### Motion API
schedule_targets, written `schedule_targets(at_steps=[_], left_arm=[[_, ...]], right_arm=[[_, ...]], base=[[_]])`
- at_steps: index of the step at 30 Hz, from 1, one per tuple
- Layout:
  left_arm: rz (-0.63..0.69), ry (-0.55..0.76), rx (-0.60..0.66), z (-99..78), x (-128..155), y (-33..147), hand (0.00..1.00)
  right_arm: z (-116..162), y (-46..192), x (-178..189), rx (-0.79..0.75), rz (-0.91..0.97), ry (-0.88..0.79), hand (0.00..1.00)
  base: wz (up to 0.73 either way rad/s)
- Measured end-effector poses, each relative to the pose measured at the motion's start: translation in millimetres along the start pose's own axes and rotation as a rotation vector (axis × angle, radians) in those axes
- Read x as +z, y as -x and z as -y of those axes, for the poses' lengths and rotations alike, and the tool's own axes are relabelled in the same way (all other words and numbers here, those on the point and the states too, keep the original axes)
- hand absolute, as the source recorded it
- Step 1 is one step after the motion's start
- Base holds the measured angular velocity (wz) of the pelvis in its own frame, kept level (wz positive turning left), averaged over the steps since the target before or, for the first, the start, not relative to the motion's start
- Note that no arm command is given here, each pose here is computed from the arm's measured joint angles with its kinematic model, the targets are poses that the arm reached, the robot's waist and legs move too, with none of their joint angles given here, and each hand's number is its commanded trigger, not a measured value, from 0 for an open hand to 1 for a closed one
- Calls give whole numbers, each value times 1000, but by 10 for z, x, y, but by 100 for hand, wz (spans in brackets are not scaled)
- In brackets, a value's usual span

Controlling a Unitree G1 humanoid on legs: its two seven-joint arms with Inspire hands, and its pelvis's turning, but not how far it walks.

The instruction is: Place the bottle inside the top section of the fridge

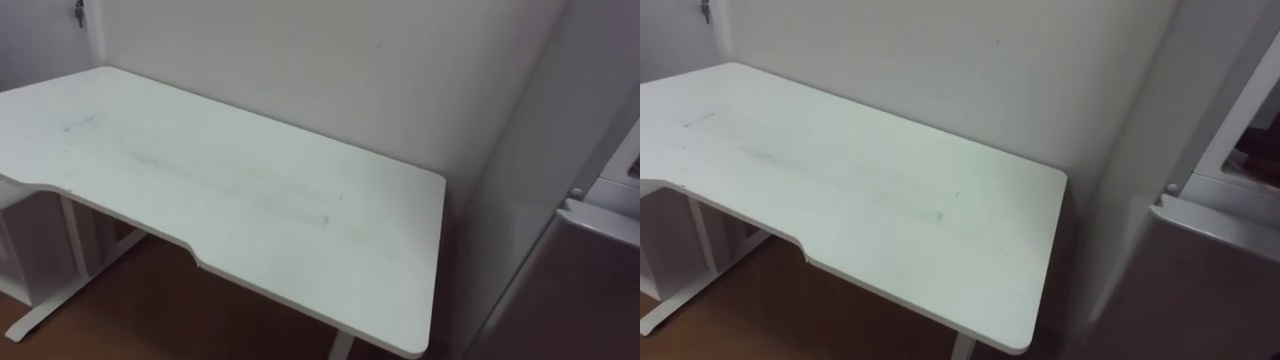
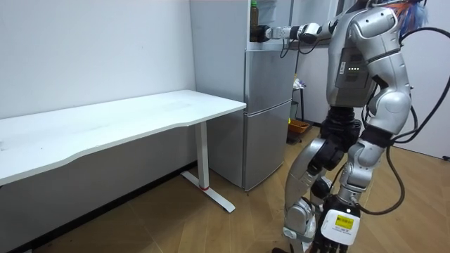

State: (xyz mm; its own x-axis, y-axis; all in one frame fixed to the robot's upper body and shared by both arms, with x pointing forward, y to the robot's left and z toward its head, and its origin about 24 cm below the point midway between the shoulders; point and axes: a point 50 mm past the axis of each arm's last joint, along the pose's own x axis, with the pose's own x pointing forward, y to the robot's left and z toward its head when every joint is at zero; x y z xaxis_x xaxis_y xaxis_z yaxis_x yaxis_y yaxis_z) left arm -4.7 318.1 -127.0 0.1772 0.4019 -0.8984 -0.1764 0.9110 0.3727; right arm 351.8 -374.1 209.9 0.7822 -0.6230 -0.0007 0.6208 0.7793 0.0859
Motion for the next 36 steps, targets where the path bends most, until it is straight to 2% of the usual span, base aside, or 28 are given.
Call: schedule_targets(at_steps=[14,23,32,36], left_arm=[[-29,3,-6,-16,-100,1,0],[-56,66,10,-47,-221,30,0],[-59,95,-20,94,-237,25,0],[-63,92,-23,98,-249,26,0]], right_arm=[[-38,4,23,87,-1,-66,0],[-186,99,53,199,45,-61,0],[-235,171,17,297,48,-62,0],[-180,187,-26,300,45,-74,0]], base=[[-4],[-2],[-3],[-5]])
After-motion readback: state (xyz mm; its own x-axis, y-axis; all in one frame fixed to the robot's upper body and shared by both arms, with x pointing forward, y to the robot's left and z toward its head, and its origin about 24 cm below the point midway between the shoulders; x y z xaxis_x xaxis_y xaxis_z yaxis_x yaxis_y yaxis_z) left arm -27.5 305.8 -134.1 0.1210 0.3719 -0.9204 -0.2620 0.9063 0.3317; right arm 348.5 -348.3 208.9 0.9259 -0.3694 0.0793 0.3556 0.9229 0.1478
